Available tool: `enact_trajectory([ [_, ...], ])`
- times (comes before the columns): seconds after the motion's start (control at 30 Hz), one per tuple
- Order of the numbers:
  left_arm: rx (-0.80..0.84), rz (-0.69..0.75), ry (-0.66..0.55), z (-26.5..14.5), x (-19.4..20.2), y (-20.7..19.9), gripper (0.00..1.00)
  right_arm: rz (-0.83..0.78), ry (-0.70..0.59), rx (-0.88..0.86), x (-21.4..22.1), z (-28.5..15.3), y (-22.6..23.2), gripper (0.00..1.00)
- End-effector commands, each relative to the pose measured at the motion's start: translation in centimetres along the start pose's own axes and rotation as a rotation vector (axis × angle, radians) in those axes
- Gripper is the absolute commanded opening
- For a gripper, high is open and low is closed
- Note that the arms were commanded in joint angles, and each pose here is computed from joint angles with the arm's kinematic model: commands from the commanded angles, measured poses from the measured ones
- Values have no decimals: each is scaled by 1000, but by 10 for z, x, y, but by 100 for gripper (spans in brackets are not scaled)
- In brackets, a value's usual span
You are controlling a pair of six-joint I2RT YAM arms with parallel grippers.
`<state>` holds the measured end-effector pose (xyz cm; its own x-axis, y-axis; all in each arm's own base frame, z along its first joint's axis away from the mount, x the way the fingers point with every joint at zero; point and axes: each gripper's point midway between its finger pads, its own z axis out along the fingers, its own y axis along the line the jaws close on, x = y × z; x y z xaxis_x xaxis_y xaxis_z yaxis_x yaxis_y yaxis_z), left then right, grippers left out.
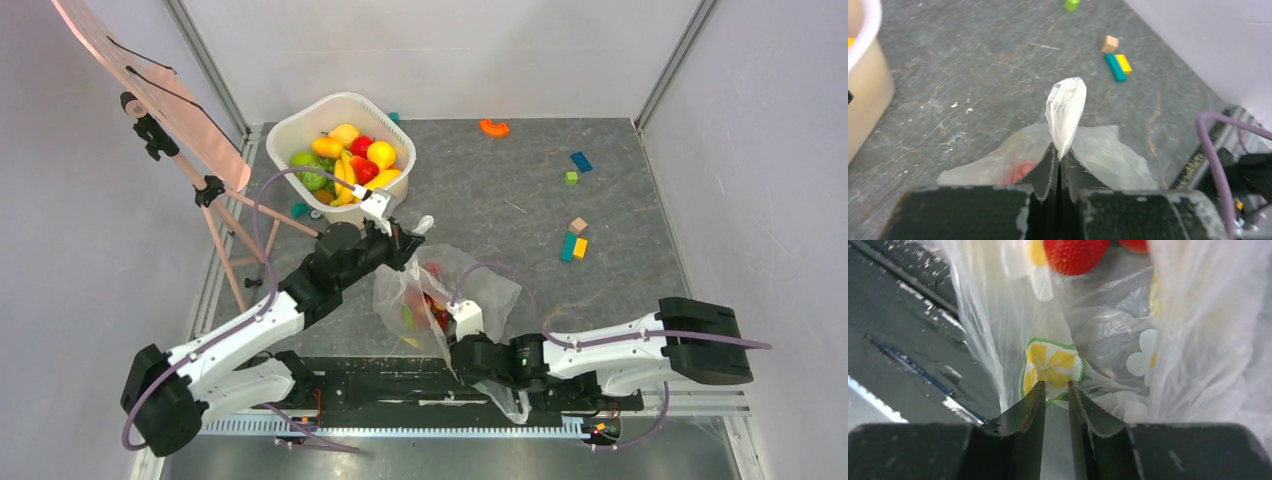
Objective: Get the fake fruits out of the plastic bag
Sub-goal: Adjust the plastic bag at the center of the board.
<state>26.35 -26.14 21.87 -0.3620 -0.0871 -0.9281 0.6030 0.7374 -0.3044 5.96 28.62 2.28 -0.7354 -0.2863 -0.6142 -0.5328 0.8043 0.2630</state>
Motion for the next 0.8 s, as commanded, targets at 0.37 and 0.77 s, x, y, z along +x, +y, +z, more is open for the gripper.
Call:
enact_trajectory([
  [0.37, 624, -128, -238, -129, 31, -82, 2, 26, -312, 65, -135, -15, -24, 31],
  [0.77, 635, -119, -131, -131, 61, -80, 2, -15, -389, 58, -187, 0, -9, 39],
])
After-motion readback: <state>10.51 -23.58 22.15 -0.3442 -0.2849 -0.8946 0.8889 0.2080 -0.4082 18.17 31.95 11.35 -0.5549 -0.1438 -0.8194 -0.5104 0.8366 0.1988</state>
